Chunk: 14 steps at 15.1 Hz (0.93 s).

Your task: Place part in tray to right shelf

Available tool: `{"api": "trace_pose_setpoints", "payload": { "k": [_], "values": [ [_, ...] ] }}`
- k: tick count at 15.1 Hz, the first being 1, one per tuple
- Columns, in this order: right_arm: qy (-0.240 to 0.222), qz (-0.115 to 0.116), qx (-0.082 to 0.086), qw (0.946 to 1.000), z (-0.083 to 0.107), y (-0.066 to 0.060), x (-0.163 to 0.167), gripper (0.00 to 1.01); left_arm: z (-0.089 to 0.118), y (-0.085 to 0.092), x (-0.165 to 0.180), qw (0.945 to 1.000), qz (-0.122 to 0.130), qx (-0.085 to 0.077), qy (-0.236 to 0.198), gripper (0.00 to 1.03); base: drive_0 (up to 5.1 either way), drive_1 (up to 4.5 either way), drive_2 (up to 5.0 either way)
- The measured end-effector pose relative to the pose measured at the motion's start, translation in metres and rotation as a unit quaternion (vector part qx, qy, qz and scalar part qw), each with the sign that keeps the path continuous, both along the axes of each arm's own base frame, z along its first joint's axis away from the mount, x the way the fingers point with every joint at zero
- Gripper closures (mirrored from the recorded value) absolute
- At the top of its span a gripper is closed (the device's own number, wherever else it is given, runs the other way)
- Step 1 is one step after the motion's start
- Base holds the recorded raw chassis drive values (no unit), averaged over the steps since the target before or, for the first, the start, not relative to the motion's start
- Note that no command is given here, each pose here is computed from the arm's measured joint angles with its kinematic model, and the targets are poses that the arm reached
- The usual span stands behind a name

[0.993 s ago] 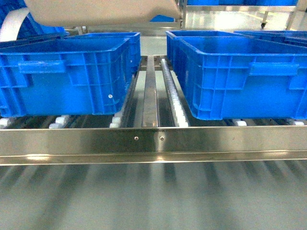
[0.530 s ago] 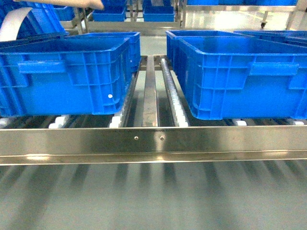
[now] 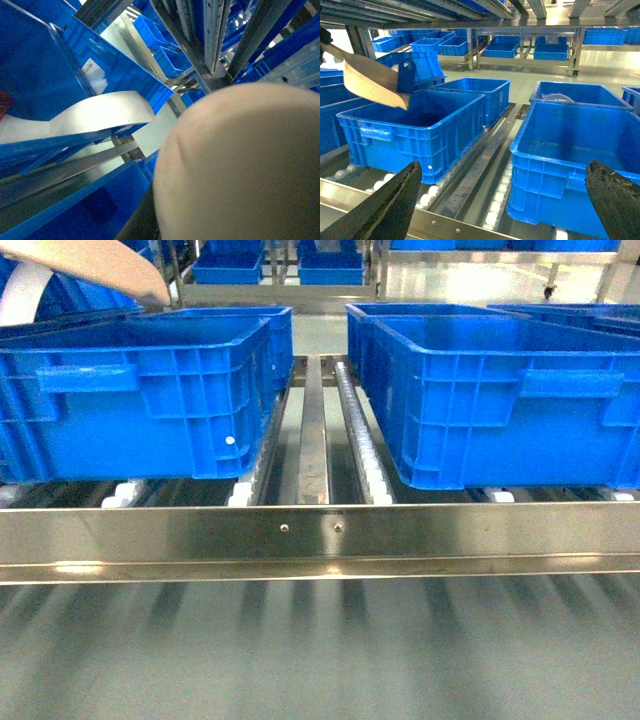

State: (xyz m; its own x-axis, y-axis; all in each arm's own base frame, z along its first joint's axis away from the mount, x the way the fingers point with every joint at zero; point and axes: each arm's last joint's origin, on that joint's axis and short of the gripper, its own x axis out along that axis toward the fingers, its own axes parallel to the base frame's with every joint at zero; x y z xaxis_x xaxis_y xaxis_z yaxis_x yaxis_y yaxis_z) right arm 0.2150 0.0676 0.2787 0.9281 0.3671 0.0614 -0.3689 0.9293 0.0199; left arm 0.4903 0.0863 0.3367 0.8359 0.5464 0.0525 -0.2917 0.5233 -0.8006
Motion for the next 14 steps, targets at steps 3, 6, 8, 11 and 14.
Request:
{"api": "trace_pose_setpoints", "payload": {
  "k": [3,6,8,11,14],
  "values": [
    [0.000,0.000,0.000,1.0000,0.000,0.000,0.000,0.03,0.001,0.003,-0.001,1.0000,0.000,0.003,-0.002,0.90,0.0,0.00,0.0],
    [0.000,0.000,0.000,1.0000,0.000,0.000,0.000,0.03,-0.004,0.006,-0.002,1.0000,0.004,0.003,-0.005,0.90,0.0,0.00,0.0],
    [0.000,0.000,0.000,1.0000,0.000,0.000,0.000,0.03,-0.016,0.004,-0.013,0.9999,-0.010,-0.007,-0.008,0.90,0.0,0.00,0.0],
    [0.000,0.000,0.000,1.0000,0.000,0.000,0.000,0.03,-0.004,-0.009,-0.073,0.9939,-0.057,-0.033,-0.088,0.90,0.0,0.00,0.0],
    [0.000,0.000,0.000,1.0000,0.000,0.000,0.000,0.03,0.008,-0.037,-0.158,0.9900,-0.082,-0.045,-0.106,0.90,0.0,0.00,0.0]
  ]
}}
